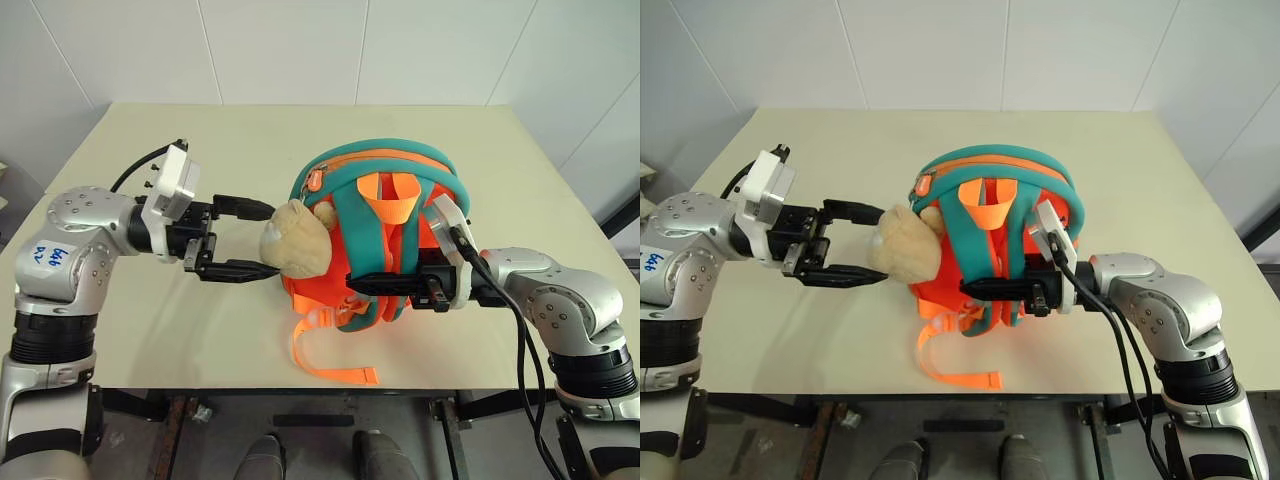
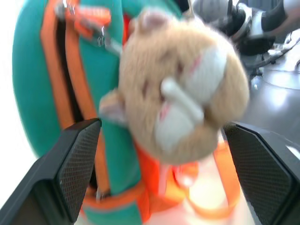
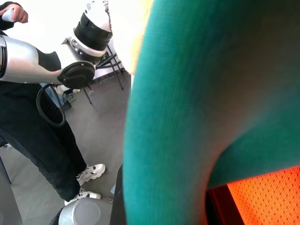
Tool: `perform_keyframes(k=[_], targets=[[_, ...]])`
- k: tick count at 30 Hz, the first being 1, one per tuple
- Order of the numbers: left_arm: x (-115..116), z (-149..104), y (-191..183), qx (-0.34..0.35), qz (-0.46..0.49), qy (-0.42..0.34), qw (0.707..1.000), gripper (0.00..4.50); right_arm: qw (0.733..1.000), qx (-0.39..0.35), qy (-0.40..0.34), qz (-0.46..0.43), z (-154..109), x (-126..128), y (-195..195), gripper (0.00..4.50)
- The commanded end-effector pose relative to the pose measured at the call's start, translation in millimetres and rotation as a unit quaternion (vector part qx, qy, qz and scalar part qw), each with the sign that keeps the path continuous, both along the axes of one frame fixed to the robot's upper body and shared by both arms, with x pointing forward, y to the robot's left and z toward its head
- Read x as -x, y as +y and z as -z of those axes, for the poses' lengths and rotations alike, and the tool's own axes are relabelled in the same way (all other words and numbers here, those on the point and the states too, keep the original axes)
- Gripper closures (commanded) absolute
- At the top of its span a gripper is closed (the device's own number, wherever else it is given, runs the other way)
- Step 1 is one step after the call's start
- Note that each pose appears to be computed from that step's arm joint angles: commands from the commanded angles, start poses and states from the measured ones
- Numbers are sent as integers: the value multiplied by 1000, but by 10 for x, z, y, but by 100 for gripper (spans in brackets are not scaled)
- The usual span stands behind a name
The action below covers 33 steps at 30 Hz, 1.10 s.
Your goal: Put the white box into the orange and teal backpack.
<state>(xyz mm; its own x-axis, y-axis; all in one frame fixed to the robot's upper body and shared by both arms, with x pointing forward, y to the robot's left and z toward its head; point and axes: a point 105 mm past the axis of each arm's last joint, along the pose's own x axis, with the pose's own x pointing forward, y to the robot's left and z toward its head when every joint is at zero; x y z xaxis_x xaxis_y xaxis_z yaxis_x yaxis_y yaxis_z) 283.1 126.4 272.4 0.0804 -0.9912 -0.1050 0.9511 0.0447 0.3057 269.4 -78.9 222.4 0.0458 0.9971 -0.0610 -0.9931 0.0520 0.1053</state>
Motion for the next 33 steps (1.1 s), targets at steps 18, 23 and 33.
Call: perform_keyframes(k=[18, 23, 33], targets=[[10, -306, 259, 12, -71, -60, 996, 331, 1000, -12, -22, -11, -58, 39, 38, 450], [-85, -252, 636, -35, -120, -33, 992, 331, 1000, -11, -21, -10, -50, 41, 31, 450], [-581, 645, 1013, -100, -221, 10, 970, 331, 1000, -19, -19, 4, -45, 45, 32, 450]])
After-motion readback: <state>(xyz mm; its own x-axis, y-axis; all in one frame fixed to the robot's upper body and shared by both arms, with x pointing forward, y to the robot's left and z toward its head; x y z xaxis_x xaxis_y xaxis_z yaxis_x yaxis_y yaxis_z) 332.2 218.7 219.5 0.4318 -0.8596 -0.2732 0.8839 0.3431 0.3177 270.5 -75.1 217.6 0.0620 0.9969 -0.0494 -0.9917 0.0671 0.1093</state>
